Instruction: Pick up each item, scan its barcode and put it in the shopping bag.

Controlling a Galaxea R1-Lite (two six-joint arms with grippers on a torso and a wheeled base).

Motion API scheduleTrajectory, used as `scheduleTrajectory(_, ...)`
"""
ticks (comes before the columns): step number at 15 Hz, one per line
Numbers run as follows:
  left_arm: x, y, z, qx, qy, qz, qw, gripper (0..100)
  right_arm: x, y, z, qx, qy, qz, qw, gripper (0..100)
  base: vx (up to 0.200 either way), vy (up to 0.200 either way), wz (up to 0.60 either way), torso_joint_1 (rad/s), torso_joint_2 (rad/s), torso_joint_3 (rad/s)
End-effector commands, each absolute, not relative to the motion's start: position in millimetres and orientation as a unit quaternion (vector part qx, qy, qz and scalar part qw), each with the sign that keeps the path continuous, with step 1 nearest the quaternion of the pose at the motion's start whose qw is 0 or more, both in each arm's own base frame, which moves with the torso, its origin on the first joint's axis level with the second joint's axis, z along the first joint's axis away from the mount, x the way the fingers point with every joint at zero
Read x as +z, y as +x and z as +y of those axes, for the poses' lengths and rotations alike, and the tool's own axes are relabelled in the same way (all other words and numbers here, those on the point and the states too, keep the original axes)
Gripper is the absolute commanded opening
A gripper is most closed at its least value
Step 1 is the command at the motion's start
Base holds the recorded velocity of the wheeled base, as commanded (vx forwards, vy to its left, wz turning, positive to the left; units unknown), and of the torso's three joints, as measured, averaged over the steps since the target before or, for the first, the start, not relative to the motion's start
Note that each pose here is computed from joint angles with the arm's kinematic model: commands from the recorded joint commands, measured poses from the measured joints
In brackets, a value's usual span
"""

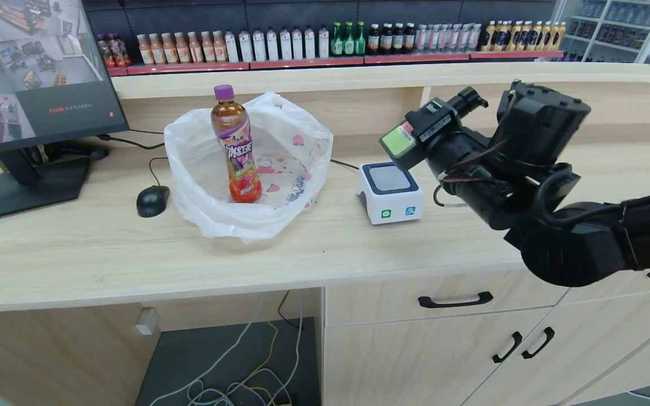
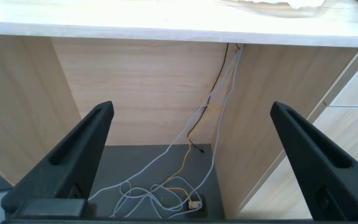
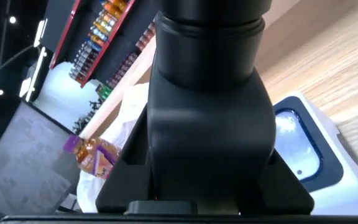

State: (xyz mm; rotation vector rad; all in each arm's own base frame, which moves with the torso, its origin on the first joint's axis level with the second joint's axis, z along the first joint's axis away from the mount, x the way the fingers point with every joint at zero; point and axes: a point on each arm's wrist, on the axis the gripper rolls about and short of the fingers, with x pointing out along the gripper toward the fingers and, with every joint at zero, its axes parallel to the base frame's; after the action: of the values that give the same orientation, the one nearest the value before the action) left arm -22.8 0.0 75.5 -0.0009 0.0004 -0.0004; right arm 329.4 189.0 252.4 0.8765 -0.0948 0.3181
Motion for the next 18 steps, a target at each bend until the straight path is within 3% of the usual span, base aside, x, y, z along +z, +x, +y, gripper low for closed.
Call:
scheduleTrajectory(1, 75.5, -22.8, 0.0, 0.0, -0.001, 0.0, 1.0, 100, 256.9, 345.2, 186.1, 0.144, 0.439, -0.051, 0.885, 0, 0.0, 0.0, 0.0, 0.0, 0.0, 0.0)
scheduleTrajectory(18, 75.5, -22.8, 0.0, 0.0, -0.001, 0.0, 1.0, 100, 225.1, 369.1, 198.2, 0.132, 0.453, -0.015, 0.881, 0, 0.0, 0.0, 0.0, 0.0, 0.0, 0.0)
